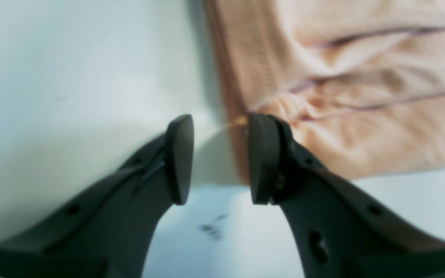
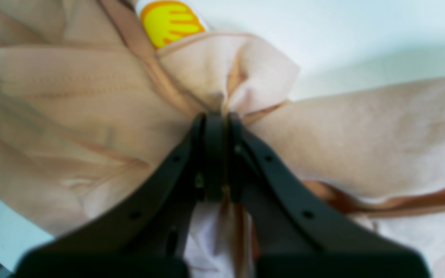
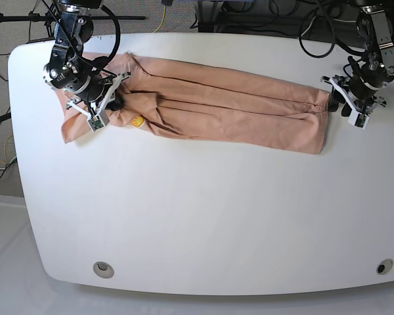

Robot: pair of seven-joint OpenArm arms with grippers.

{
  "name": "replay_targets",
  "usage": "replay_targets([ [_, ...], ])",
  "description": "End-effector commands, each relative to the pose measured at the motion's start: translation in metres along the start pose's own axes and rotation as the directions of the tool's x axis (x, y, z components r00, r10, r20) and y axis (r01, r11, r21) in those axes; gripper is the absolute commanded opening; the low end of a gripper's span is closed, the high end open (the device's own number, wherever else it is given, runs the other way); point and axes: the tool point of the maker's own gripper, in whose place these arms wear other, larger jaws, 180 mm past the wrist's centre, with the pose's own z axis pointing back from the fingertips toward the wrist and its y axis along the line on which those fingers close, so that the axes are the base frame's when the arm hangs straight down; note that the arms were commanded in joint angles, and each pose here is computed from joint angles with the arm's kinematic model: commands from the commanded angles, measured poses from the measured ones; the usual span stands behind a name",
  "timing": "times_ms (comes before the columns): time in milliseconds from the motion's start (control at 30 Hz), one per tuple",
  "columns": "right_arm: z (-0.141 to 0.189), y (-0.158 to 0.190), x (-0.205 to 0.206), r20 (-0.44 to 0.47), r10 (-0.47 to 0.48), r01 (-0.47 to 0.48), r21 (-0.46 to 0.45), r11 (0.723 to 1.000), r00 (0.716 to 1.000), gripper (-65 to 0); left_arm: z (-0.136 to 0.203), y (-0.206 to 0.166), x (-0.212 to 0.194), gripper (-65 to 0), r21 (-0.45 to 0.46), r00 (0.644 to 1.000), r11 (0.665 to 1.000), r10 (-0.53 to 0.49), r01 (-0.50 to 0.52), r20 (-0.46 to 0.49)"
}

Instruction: Fold the T-shirt properly

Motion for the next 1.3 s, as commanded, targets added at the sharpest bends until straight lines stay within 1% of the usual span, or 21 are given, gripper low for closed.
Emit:
replay_targets([
  [0, 0.005, -0.006, 0.01, 0.025, 0.019, -0.018, -0.016, 1.0, 1.0, -65.0, 0.005, 0.009, 0.014, -43.3, 0.017, 0.999, 1.0, -0.005, 0.005, 0.044],
  [167, 0.004, -0.003, 0.007, 0.023, 0.012, -0.012, -0.01, 1.0, 1.0, -65.0, 0.008, 0.017, 0.018, -41.7, 0.029, 0.998, 0.999, 0.017, -0.018, 0.059],
  [367, 0.003, -0.003, 0.007, 0.023, 0.012, -0.012, -0.01, 1.0, 1.0, -65.0, 0.01, 0.015, 0.022, -39.7, 0.019, 0.997, 1.0, 0.019, -0.021, 0.071],
  [433, 0.003, -0.002, 0.007, 0.023, 0.011, -0.011, -0.009, 1.0, 1.0, -65.0, 0.01, 0.013, 0.025, -39.0, 0.012, 0.997, 1.0, 0.01, -0.011, 0.075],
  [500, 0.003, -0.003, 0.008, 0.024, 0.013, -0.013, -0.01, 1.0, 1.0, -65.0, 0.013, 0.004, 0.04, -37.8, 0.002, 0.994, 0.999, -0.038, 0.038, 0.104],
  [767, 0.003, -0.002, 0.008, 0.025, 0.013, -0.013, -0.008, 1.0, 1.0, -64.8, 0.019, -0.008, 0.06, -39.2, 0.0, 0.984, 0.995, -0.095, 0.096, 0.148],
  [833, 0.003, -0.002, 0.01, 0.031, 0.011, -0.011, -0.006, 1.0, 0.999, -65.0, 0.021, -0.011, 0.056, -40.3, -0.003, 0.985, 0.996, -0.093, 0.095, 0.148],
  [1033, 0.003, -0.002, 0.01, 0.032, 0.01, -0.009, -0.007, 1.0, 0.999, -65.0, 0.022, -0.016, 0.058, -40.5, -0.01, 0.983, 0.994, -0.103, 0.106, 0.155],
  [1267, 0.002, -0.003, 0.01, 0.029, 0.014, -0.013, -0.008, 1.0, 0.999, -65.0, 0.026, -0.011, 0.053, -40.4, 0.016, 0.984, 0.994, -0.109, 0.108, 0.143],
])
